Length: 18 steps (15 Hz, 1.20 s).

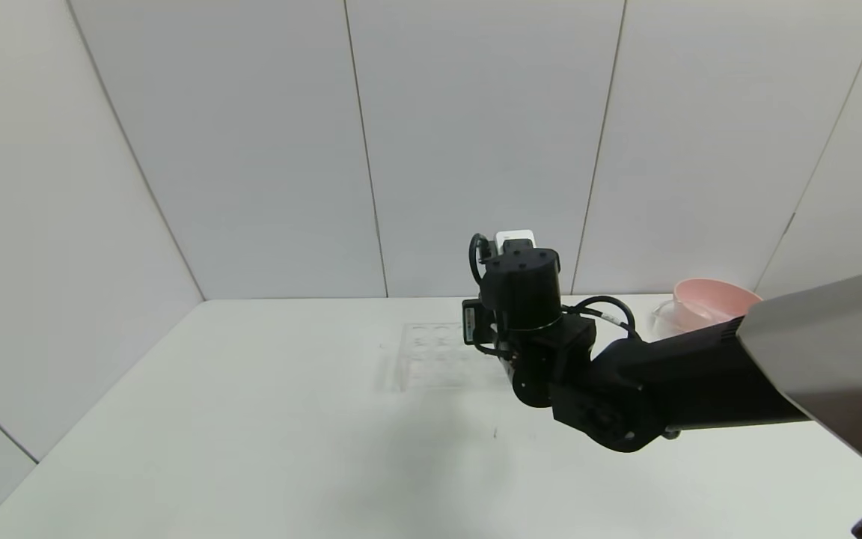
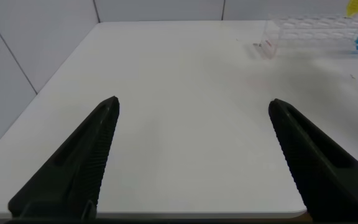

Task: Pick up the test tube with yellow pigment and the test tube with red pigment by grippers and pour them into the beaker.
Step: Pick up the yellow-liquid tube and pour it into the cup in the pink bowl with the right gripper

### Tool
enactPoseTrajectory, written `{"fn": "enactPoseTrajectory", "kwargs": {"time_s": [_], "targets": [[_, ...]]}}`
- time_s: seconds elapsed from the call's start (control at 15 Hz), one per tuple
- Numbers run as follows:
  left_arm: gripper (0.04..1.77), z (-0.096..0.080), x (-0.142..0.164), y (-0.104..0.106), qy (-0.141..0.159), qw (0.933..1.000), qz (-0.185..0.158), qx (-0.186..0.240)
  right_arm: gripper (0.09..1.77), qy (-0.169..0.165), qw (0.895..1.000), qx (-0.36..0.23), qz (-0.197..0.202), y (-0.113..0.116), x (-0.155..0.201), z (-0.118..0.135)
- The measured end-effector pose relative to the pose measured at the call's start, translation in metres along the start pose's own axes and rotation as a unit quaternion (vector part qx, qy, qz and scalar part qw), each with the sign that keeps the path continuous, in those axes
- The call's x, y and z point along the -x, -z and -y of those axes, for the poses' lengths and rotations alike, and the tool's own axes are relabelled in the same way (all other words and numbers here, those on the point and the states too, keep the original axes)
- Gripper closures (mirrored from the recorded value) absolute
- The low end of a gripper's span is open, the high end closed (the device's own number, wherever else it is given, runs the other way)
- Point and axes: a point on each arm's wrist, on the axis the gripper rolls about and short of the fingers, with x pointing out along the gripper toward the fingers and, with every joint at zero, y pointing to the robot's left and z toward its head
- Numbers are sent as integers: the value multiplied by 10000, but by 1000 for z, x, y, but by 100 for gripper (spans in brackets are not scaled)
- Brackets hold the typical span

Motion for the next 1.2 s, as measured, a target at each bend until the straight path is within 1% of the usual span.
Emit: {"fn": "enactPoseTrajectory", "kwargs": {"time_s": [0.33,0.47,0.73,0.93,1.07,1.2], "targets": [[9,0,0,0,0,10000,0,0,137,-19,10000,17,-15,-6,13,8],[9,0,0,0,0,10000,0,-2,137,-114,9999,46,-80,-6,23,15],[9,0,0,0,0,10000,0,2,137,-587,9976,143,-352,-3,53,35],[9,0,0,0,0,10000,0,0,137,-1065,9927,174,-546,-6,80,57],[9,0,0,0,0,10000,0,0,137,-1336,9885,202,-672,-9,94,78],[9,0,0,0,2,10000,0,0,137,-1405,9866,276,-785,-11,102,106]]}}
